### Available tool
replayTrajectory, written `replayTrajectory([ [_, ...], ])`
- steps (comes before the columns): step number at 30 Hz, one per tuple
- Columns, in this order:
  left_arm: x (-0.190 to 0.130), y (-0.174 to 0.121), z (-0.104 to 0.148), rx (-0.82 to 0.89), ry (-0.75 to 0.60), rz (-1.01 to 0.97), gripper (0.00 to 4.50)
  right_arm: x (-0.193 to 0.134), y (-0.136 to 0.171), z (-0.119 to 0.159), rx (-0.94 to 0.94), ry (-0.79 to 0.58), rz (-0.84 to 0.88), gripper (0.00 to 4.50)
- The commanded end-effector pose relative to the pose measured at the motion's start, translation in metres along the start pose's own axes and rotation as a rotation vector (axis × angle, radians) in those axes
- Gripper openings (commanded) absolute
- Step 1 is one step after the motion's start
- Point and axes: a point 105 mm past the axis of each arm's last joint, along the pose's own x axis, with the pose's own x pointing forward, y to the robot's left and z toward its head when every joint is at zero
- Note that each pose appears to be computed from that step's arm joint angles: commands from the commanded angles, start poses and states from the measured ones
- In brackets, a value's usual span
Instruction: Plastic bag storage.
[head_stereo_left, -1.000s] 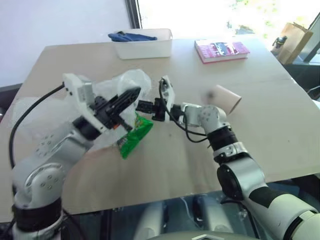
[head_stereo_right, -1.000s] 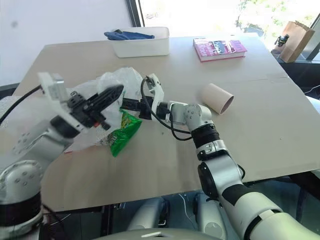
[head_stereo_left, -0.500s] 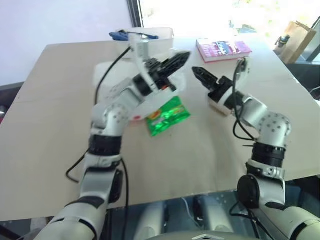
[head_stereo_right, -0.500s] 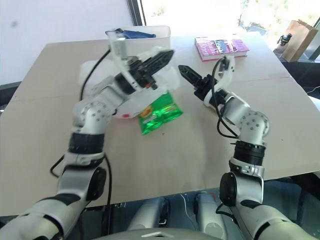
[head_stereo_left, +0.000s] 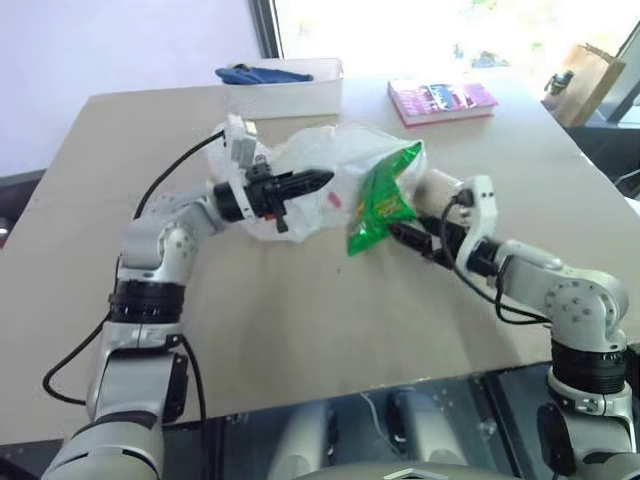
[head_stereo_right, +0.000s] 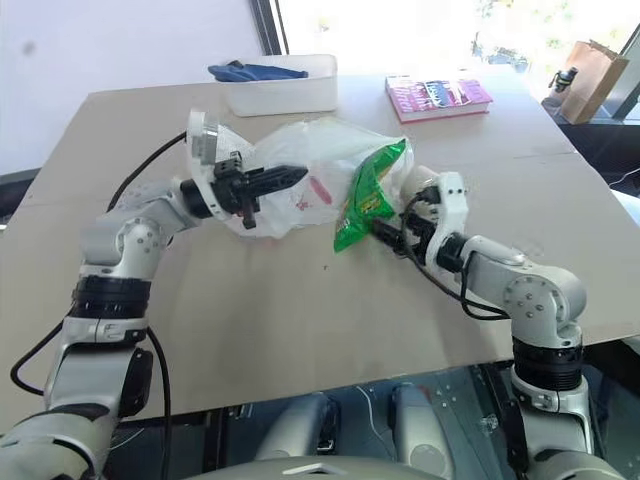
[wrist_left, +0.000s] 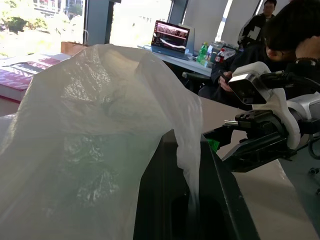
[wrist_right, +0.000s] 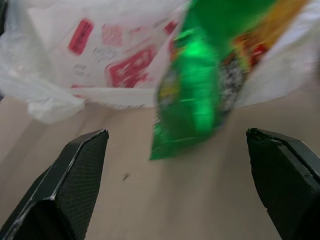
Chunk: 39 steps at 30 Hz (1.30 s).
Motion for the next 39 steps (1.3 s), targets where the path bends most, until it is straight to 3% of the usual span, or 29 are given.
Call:
replayTrajectory([
  [1, -0.008, -0.007, 0.011, 0.079, -0.013, 0.022, 0.0, 0.004, 0.004, 0.008, -0.031, -0.037, 0.008, 4.47],
  [7, -0.03, -0.008, 0.007, 0.064, -0.008, 0.163, 0.0, 0.031, -0.019, 0.025, -0.018, -0.101, -0.113, 4.47],
  [8, -0.031, -0.007, 0.008, 0.069, -0.015, 0.185, 0.0, 0.034, -0.024, 0.027, -0.012, -0.112, -0.132, 4.23],
  [10, -0.032, -0.005, 0.011, 0.08, -0.032, 0.221, 0.0, 0.038, -0.03, 0.029, 0.009, -0.124, -0.157, 3.67],
  [16, -0.033, -0.012, 0.015, 0.071, -0.072, 0.254, 0.0, 0.044, -0.01, 0.046, 0.202, -0.192, -0.003, 0.69],
  [18, -0.037, -0.017, 0.009, 0.043, -0.053, 0.249, 0.0, 0.044, -0.001, 0.059, 0.299, -0.235, 0.068, 0.07],
  [24, -0.053, -0.026, -0.004, 0.058, -0.008, 0.263, 0.0, 0.043, 0.012, 0.082, 0.472, -0.274, 0.193, 0.07],
  [30, -0.039, -0.045, 0.015, 0.054, -0.103, 0.191, 0.0, 0.064, 0.027, 0.068, 0.555, -0.199, 0.229, 0.07],
  [36, -0.034, -0.055, 0.015, 0.025, -0.107, 0.192, 0.0, 0.082, 0.039, 0.072, 0.659, -0.214, 0.263, 0.07],
  [39, -0.044, -0.049, 0.012, 0.004, -0.097, 0.239, 0.0, 0.081, 0.027, 0.079, 0.681, -0.251, 0.218, 0.07],
])
